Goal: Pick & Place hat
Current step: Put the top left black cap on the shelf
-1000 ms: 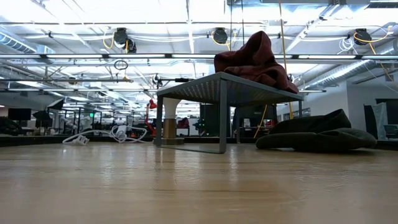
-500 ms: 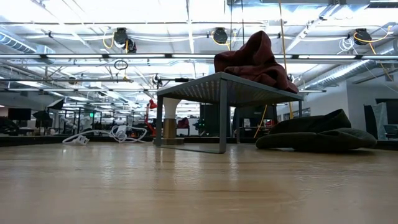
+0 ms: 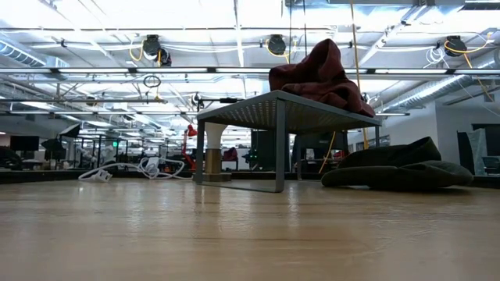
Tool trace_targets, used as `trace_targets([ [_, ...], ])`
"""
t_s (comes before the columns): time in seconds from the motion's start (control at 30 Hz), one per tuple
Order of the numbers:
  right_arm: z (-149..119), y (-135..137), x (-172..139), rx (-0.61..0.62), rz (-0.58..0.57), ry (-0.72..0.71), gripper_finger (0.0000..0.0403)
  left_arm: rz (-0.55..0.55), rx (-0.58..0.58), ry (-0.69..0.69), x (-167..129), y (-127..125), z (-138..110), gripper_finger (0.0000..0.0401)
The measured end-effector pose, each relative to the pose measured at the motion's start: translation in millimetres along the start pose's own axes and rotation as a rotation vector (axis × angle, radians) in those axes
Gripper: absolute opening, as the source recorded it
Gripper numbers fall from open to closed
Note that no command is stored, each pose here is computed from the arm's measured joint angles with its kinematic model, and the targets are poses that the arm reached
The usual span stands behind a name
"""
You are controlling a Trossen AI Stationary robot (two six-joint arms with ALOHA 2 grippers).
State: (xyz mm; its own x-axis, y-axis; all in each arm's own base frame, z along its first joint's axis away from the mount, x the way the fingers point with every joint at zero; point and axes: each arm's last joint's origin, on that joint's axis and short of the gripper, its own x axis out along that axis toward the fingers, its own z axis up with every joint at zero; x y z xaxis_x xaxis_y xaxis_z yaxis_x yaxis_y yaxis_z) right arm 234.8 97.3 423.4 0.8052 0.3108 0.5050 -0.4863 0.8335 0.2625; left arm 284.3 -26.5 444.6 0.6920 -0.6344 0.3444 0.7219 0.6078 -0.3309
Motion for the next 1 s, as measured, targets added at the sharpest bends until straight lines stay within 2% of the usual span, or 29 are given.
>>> trace_targets([
  [0.2, 1, 0, 0, 0.008, -0.011, -0.016, 0.0245, 0.093, -0.069, -0.007, -2, 6, -2, 0.0008],
  [0.33, 2, -1, 0, -0.005, -0.053, -0.028, 0.0222, 0.138, -0.078, -0.006, -2, 9, -4, 0.0008],
  [0.47, 2, -1, 0, -0.026, -0.055, -0.029, 0.016, 0.146, -0.079, -0.011, -2, 10, -4, 0.0008],
  [0.67, 2, -3, 0, -0.038, -0.123, -0.05, 0.002, 0.167, -0.089, -0.017, -2, 11, -4, 0.0016],
  [1.0, 7, -2, -2, -0.076, -0.121, -0.059, 0.0007, 0.19, -0.066, -0.025, -7, 14, 0, 0.0065],
])
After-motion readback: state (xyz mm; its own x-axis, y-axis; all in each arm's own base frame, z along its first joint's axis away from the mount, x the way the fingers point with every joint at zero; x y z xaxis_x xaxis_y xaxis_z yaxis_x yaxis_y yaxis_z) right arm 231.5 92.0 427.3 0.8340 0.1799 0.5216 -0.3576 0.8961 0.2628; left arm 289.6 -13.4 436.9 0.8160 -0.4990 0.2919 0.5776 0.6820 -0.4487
